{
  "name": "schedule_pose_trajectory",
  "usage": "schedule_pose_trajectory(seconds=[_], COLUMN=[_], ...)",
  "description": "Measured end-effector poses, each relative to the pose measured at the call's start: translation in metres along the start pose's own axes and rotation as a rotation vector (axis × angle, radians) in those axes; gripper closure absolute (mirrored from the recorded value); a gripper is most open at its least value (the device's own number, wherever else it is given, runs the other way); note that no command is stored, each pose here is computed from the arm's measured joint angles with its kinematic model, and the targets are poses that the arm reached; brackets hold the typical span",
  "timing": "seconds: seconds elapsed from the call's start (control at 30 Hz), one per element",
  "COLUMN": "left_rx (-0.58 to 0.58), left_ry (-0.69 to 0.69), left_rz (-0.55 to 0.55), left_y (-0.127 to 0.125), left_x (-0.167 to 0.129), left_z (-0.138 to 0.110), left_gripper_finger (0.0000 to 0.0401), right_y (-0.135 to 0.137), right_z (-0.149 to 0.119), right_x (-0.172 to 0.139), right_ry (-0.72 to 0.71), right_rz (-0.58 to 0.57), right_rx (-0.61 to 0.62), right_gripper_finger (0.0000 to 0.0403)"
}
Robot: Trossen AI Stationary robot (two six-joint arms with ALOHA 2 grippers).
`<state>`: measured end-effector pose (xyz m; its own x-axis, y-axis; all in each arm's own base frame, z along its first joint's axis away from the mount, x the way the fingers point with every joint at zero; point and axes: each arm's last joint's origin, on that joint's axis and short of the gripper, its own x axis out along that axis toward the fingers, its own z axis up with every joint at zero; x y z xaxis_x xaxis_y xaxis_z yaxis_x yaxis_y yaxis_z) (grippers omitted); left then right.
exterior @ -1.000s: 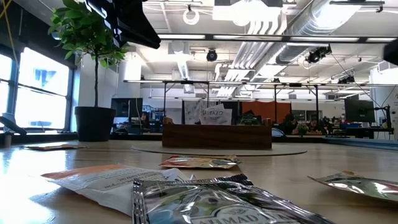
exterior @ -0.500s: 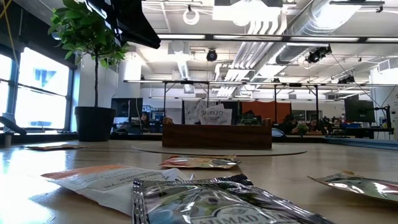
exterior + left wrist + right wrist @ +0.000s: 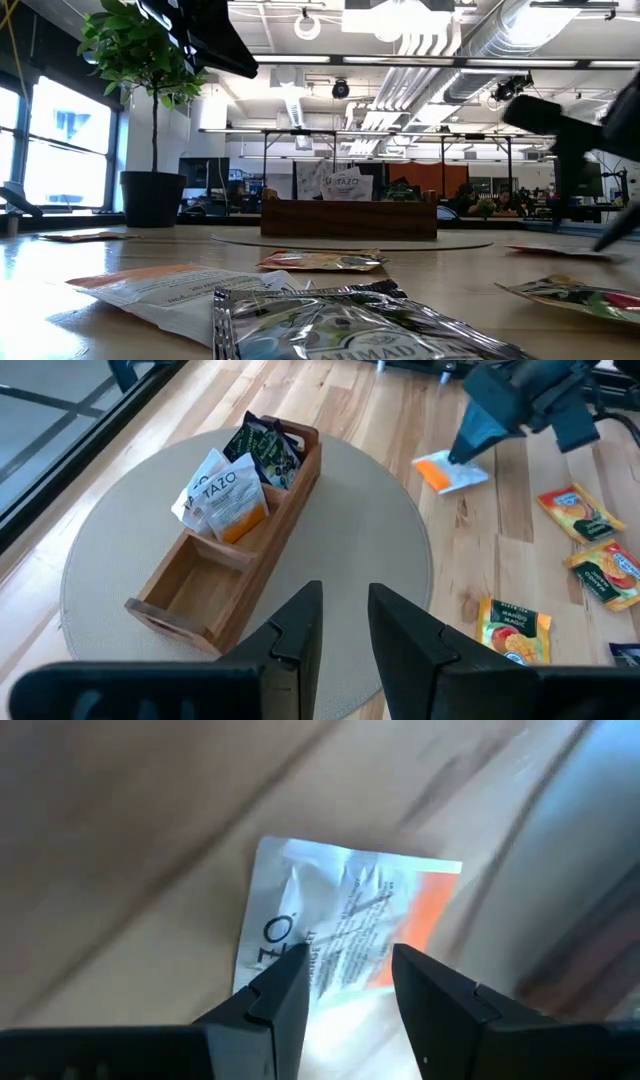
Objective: Pick & Place Tea
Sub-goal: Put the white tea bag into the middle section of the wooden organizer
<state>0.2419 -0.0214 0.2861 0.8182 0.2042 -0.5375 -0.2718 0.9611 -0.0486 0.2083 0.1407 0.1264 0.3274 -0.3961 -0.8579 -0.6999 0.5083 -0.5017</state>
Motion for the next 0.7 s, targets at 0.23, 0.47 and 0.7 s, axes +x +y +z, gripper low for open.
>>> schedule_pose_trajectory(seconds=[0.23, 0.47, 0.7], left_rx=[0.000, 0.030, 0.031], left_ry=[0.001, 0.001, 0.001], left_rz=[-0.003, -0.003, -0.003], left_y=[0.000, 0.000, 0.000], left_x=[0.000, 0.000, 0.000], left_z=[0.000, 0.000, 0.000], left_gripper_finger=[0.0318, 0.0318, 0.0318], right_y=[-0.032, -0.044, -0.053], right_z=[-0.009, -0.016, -0.031], right_x=[0.018, -0.008, -0.048], right_ry=[0.006, -0.115, -0.268], right_rz=[0.093, 0.122, 0.187], right_rx=[0.174, 0.494, 0.943], right_gripper_finger=[0.0262, 0.0261, 0.0261])
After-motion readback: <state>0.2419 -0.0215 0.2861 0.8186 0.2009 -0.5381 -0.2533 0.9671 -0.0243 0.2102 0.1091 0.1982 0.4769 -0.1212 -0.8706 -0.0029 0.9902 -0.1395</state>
